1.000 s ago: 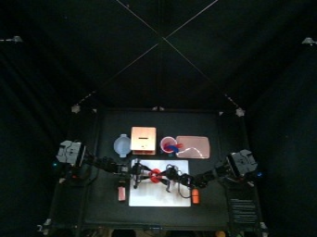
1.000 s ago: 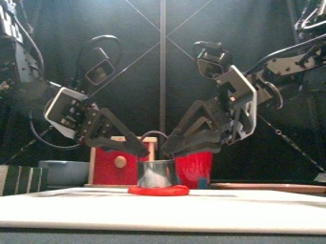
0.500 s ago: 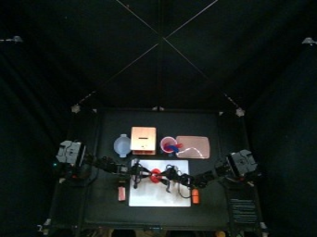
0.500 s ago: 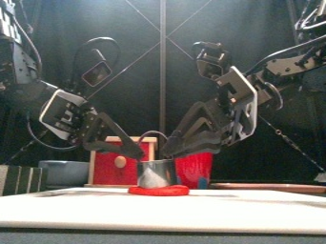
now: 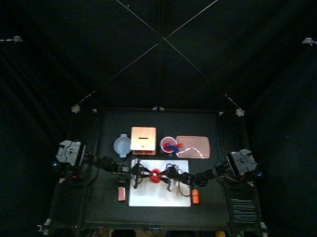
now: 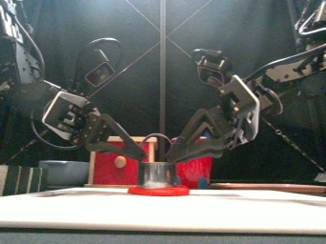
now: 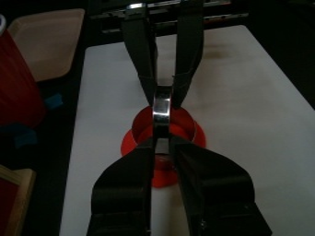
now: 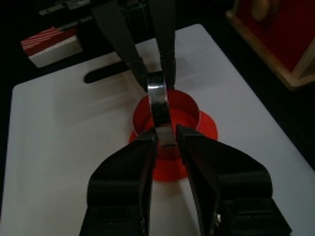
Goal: Get the cutter from the drawer then cut the dough then place the extra dough in the bowl
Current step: Cut the dough
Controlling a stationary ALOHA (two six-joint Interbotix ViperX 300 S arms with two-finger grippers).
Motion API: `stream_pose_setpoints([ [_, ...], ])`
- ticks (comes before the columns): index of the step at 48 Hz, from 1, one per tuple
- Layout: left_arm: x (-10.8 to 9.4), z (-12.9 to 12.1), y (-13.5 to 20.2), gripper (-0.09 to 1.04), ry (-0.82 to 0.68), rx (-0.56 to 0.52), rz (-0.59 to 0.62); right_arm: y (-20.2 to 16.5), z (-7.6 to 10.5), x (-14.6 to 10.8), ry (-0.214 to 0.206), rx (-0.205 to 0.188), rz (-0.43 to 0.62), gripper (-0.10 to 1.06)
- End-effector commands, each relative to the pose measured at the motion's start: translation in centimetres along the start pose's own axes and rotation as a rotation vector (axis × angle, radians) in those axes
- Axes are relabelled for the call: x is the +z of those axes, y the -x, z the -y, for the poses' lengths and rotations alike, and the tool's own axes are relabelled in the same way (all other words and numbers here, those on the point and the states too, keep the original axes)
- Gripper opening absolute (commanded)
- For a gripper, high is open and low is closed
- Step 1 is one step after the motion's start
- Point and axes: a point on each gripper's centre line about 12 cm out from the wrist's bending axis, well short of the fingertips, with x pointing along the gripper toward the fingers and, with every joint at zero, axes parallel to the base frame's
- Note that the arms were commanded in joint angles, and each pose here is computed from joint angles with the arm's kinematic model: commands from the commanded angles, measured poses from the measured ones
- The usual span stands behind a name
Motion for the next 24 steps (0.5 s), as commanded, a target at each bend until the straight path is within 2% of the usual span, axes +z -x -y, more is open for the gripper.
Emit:
stream_pose_setpoints([
  [1,0.4,0.3,-0.4,0.58,-0.010,-0.013,0.003,0.0,0.2,0.2,-0.013,-0.005,-0.003,0.66],
  [10,-0.1,0.7,-0.2,0.58,-0.006,-0.022,-0.013,-0.1,0.2,0.2,-0.014,-0.002,-0.008,0.66],
  [24,-2.2,0.3,0.5,0.58,0.035,0.012,-0.076,-0.4,0.1,0.9,-0.003,0.008,0.010,0.66],
])
